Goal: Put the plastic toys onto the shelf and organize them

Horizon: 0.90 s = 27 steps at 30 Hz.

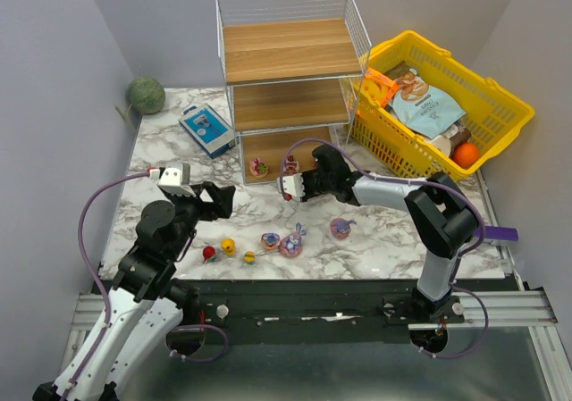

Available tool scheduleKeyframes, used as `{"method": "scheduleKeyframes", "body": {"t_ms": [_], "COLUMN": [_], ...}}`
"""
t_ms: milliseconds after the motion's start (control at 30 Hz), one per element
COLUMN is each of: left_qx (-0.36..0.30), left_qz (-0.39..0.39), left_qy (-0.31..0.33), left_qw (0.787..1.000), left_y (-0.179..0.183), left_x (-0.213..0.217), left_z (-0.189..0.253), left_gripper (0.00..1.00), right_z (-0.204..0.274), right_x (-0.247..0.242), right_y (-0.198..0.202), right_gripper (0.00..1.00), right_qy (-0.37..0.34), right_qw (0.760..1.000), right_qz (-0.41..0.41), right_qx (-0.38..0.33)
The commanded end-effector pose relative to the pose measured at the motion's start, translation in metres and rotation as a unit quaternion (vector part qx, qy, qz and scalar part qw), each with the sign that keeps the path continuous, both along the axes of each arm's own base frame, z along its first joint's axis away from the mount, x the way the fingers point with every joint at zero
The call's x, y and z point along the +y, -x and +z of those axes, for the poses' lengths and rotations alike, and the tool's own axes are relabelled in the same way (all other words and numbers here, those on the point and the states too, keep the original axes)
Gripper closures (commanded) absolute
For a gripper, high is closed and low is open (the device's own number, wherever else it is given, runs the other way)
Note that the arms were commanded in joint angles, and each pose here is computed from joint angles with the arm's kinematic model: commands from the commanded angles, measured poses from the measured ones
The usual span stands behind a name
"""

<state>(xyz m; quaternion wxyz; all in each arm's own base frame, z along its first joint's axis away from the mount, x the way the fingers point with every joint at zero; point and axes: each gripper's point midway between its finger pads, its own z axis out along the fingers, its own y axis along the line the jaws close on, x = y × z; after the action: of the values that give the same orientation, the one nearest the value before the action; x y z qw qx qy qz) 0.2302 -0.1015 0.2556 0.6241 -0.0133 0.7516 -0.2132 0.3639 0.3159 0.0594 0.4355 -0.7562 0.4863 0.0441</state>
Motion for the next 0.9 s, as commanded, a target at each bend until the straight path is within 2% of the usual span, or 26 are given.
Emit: {"method": "scheduleKeyframes", "body": {"t_ms": [0, 867], "left_qx": [0.005, 0.0], "left_qz": [-0.002, -0.001], "left_qy": [-0.001, 0.003], "left_qw": [1.0, 1.0], "left_y": [0.0, 0.001], "left_x": [0.0, 0.001], "left_z": [-0.005, -0.003], "left_gripper": [0.06, 0.06], "right_z": [0.005, -0.014], "right_x": [0.012, 0.018], "right_y": [-0.014, -0.04], "right_gripper": [0.99, 0.99], "right_qy": [-0.003, 0.026], "right_qw": [1.0, 0.999], "right_qz": [0.004, -0.013], "right_qx": [-0.013, -0.021]}}
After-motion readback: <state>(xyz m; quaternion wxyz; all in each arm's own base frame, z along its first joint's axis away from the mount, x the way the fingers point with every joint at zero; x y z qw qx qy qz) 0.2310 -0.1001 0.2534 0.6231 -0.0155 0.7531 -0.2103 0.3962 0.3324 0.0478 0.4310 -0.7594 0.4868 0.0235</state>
